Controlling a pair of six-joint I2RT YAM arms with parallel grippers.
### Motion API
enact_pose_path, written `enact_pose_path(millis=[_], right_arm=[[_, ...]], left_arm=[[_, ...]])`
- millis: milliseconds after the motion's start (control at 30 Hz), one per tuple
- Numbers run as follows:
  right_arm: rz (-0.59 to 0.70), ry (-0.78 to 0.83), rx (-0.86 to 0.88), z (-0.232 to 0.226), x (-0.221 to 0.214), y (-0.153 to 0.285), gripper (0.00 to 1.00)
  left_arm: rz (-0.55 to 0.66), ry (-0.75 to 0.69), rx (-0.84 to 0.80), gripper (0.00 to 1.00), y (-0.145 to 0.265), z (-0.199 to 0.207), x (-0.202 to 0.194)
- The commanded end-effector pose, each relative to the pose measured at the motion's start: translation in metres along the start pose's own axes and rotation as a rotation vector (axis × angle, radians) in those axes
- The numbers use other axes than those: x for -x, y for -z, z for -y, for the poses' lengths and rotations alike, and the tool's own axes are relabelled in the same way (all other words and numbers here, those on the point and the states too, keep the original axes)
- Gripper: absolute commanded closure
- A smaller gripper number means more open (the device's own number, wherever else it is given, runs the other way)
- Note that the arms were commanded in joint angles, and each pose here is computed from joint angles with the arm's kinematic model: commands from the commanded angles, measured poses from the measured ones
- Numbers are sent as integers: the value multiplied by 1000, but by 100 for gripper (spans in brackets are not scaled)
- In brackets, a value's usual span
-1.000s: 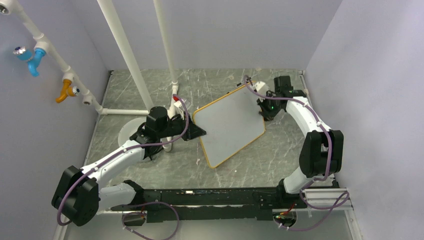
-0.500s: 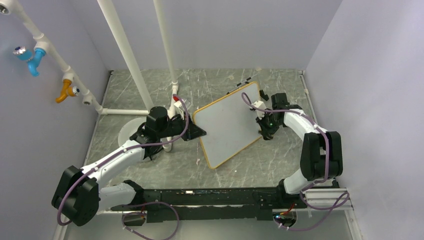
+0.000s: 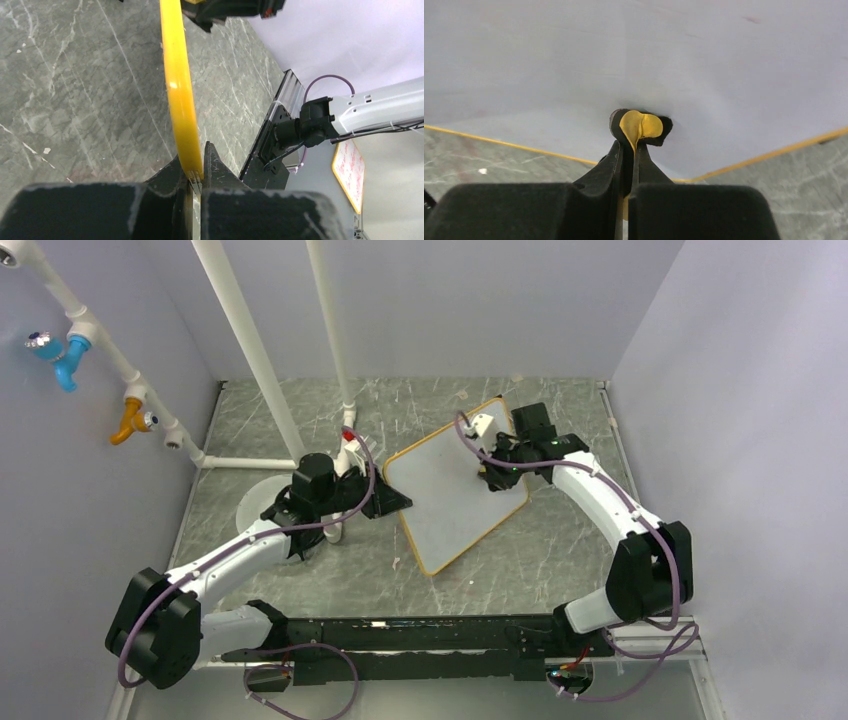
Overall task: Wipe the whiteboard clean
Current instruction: Erase the whiteboard at the center of the board.
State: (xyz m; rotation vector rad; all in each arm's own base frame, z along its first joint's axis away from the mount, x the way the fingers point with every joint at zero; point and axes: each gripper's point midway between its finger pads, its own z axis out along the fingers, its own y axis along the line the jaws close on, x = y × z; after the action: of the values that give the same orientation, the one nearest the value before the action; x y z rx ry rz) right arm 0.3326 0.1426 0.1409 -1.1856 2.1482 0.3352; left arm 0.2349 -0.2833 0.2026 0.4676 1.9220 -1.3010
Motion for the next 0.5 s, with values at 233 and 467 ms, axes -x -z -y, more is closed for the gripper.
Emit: enact_pose_path(millis=[233,467], right_arm=[[-4,-163,-149,41,-23,9,100],[39,-167,-59,38,-20,5,100]], left_arm=[[60,-102,-169,100,0,41,32],[62,-103,-167,100,-5,41,38]])
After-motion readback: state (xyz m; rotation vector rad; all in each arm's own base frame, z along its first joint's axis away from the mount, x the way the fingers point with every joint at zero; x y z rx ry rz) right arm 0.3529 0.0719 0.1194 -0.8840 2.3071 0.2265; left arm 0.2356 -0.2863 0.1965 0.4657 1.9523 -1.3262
